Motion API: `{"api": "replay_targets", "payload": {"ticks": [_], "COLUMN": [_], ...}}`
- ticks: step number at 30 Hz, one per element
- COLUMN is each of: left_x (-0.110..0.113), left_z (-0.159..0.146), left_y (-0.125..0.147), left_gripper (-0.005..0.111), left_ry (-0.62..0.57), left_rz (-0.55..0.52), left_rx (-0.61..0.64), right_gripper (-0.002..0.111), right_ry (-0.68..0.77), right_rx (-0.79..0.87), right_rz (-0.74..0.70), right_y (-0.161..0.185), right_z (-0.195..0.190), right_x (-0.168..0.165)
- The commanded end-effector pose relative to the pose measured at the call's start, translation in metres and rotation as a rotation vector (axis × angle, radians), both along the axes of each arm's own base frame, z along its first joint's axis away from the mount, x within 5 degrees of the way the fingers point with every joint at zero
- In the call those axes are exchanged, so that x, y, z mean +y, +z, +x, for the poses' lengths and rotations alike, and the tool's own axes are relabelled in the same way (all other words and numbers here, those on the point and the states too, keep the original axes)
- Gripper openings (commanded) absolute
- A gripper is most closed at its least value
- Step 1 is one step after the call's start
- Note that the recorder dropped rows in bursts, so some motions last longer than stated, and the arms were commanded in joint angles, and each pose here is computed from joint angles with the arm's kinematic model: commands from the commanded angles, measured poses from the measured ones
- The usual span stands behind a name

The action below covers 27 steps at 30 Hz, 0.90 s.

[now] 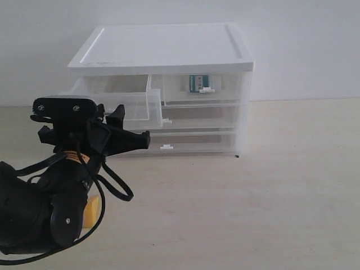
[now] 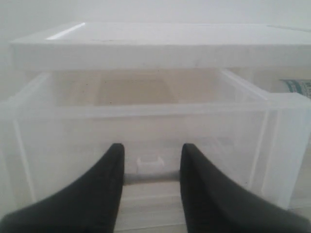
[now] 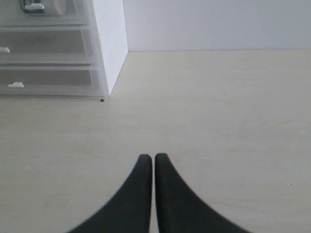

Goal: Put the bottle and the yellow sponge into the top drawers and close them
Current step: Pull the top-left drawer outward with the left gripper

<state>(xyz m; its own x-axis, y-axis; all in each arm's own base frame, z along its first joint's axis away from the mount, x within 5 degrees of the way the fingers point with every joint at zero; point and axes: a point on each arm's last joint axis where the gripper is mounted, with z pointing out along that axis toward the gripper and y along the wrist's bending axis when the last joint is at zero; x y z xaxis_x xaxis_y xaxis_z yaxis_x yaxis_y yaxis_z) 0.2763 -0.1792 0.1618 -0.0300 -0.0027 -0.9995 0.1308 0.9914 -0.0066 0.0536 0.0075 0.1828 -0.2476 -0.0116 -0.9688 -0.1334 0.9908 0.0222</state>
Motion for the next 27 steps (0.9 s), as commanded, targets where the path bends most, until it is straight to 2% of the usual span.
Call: {"api": "replay_targets", "payload": {"ticks": [1, 5, 16, 21, 27], "left_x": [-0.004, -0.003, 0.003, 0.01, 0.008], "left_z": [-0.012, -0.022, -0.045, -0.052, -0.054], "left_y": [0.0, -0.001, 0.013, 0.009, 0.008], "left_gripper": [0.004, 0.004, 0.004, 0.004, 0.004], "left_ry": [-0.015, 0.012, -0.009, -0.013, -0.043], "left_rz": [0.012, 0.0, -0.026, -0.014, -0.006], "left_rx": [-0.017, 0.003, -0.005, 0.018, 0.033], "right_gripper": [0.0, 0.0, 0.0, 0.0, 0.0], "right_ry": [-0.001, -0.001, -0.001, -0.001, -0.001], "right_rx": [-0.016, -0.016, -0.016, -0.016, -0.016], "right_rz": [-0.006, -0.006, -0.006, -0.006, -0.006], "right_y": [0.001, 0.001, 0.001, 0.001, 0.001], "right_z": [0.0, 0.0, 0.0, 0.0, 0.0], "right_x": [0.0, 0.0, 0.0, 0.0, 0.0]}}
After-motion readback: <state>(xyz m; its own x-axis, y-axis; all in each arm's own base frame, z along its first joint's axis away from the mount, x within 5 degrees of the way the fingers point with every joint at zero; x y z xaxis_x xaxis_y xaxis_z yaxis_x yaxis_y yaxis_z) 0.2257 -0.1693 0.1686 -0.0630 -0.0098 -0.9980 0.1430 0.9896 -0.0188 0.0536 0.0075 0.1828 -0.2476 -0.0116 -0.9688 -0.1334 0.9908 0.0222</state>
